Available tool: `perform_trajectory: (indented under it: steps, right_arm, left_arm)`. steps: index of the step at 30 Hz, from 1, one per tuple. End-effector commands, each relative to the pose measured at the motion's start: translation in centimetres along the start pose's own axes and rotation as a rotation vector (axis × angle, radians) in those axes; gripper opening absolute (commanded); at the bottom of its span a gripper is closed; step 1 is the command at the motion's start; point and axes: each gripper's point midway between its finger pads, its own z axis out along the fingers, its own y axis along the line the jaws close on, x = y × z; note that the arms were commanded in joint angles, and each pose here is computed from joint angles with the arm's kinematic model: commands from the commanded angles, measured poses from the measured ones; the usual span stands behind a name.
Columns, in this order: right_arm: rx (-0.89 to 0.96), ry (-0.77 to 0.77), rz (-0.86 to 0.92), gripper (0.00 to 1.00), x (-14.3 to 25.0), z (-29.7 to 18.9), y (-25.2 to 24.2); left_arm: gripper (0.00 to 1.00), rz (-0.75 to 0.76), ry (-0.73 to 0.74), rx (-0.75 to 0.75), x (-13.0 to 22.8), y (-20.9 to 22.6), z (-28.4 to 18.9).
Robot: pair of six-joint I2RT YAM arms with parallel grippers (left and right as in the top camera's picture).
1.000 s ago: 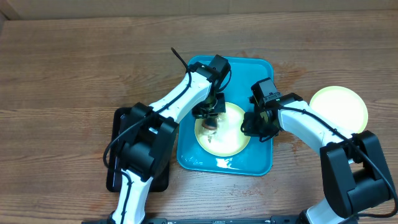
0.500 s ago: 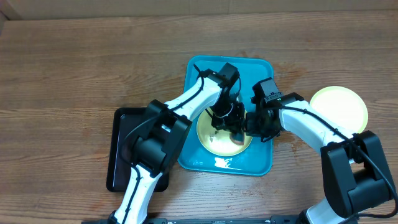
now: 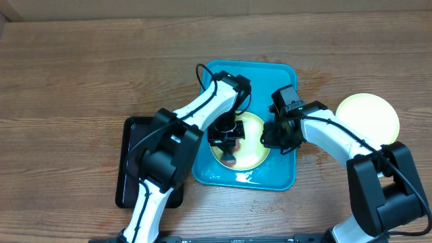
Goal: Clean dirty plates on tray and stack at the side
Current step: 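Scrub the yellow plate with the sponge while right gripper holds it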
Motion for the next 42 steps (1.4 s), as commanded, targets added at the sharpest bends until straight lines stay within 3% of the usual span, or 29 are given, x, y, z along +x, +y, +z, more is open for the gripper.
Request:
perform_trajectory:
  steps: [1,7,11,19,27,33,42]
  right_arm:
    - [0.059,-0.001,0.005,0.04,0.0,0.4,-1.4]
    - [0.059,-0.001,0.004,0.04,0.0,0.4,-1.4]
    - [0.059,-0.001,0.004,0.04,0.0,0.4,-1.4]
    - [0.060,0.001,0.005,0.04,0.1,0.4,-1.4]
    - [0.059,0.001,0.005,0.04,0.0,0.4,-1.4]
    - [0.060,0.002,0.005,0.04,0.1,0.4,-1.4]
    - [0.060,0.002,0.005,0.04,0.1,0.4,-1.4]
  left_arm:
    - [0.04,-0.116,-0.224,-0.366,-5.2,8.1,-0.5]
    - [0.04,-0.138,-0.309,-0.407,-6.6,8.9,-3.6]
    - [0.04,-0.125,-0.357,-0.331,-7.9,7.2,-4.4]
    - [0.04,0.053,-0.227,0.091,-7.6,-1.7,-1.3]
    - [0.04,0.303,-0.105,0.510,-3.8,-11.7,-2.4]
    - [0.04,0.362,-0.104,0.521,-2.2,-13.8,-2.0]
    - [0.05,0.191,0.019,0.443,-0.6,-11.4,-1.1]
